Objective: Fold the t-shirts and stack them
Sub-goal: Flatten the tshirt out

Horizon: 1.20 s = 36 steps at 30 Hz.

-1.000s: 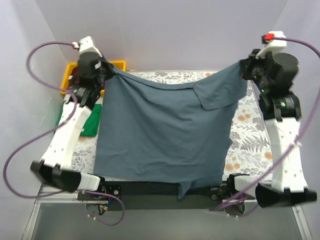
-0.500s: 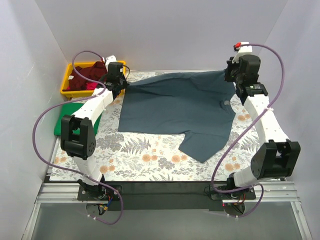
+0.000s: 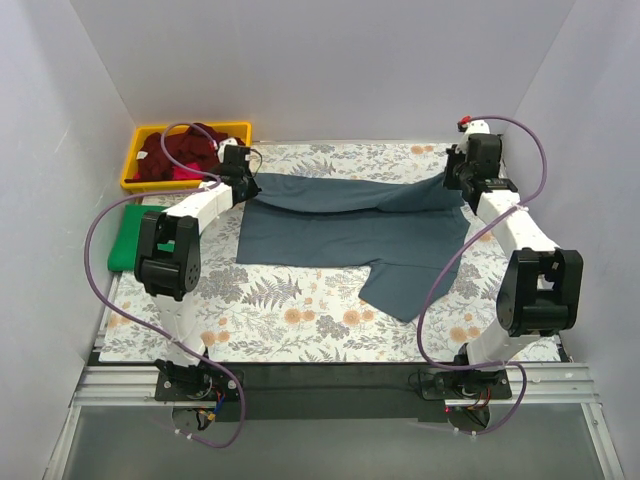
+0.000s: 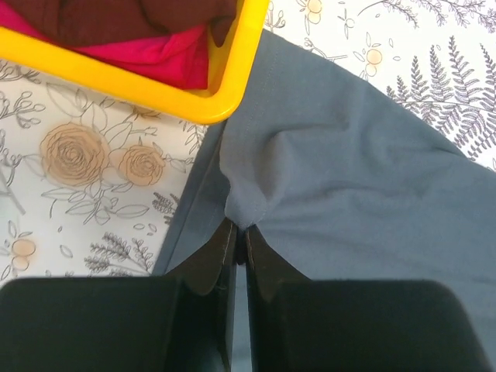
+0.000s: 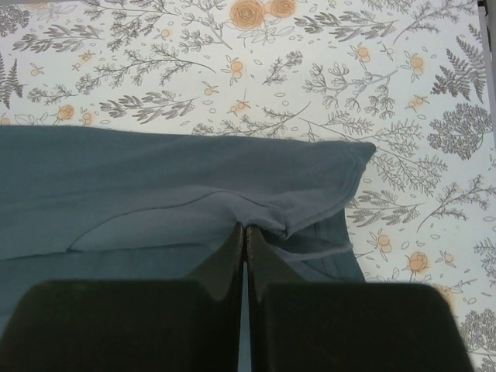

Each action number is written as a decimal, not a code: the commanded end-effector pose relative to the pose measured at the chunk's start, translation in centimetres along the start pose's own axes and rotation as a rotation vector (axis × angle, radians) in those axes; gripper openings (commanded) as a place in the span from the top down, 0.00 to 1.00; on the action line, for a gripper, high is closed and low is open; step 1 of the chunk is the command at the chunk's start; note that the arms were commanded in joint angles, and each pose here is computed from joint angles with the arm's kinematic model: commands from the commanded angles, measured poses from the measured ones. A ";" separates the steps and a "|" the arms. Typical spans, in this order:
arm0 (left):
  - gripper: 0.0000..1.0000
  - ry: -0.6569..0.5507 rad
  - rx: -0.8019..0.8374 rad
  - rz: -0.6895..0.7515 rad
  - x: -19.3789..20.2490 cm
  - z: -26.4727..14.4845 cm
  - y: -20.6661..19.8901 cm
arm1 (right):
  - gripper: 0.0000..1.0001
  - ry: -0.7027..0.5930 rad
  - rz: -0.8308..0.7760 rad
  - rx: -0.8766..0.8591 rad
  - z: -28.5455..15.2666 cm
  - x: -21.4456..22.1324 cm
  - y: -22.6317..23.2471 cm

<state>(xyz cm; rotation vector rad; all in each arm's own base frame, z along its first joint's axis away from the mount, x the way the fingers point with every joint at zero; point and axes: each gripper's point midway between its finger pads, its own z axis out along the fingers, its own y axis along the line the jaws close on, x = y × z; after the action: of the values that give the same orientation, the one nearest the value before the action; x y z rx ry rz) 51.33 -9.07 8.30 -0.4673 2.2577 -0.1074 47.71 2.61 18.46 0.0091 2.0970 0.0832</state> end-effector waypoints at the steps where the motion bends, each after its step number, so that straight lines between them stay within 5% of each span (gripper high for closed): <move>1: 1.00 -0.070 -0.007 -0.053 -3.3 -4.3 0.4 | 0.99 -0.094 0.046 0.012 -3.1 -3.6 -0.3; 7: 1.00 -0.279 0.034 -0.136 -8.3 -17.1 2.3 | 0.99 -0.238 0.051 0.026 -13.7 -8.1 -0.3; 18: 1.00 -0.777 0.290 -0.173 -14.9 -47.0 6.9 | 0.99 -0.737 -0.096 -0.079 -41.2 -15.4 2.5; 22: 1.00 -0.844 0.370 -0.183 -16.0 -52.6 6.8 | 0.99 -0.843 -0.097 -0.070 -46.9 -16.5 2.5; 28: 1.00 -0.862 0.388 -0.159 -17.2 -54.6 6.4 | 0.99 -0.902 -0.110 -0.059 -49.3 -18.2 2.5; 31: 1.00 -0.792 0.354 -0.126 -17.7 -51.3 5.2 | 0.99 -0.851 -0.116 -0.085 -46.7 -19.4 3.0; 36: 1.00 -0.585 0.281 -0.087 -15.7 -39.4 2.6 | 0.99 -0.638 -0.085 -0.106 -36.2 -18.9 3.0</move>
<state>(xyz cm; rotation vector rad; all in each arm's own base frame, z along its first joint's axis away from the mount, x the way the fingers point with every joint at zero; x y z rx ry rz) 24.89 -2.56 53.18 -0.3821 1.3914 -0.3598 19.06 2.93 57.86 -0.1218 1.2781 0.1225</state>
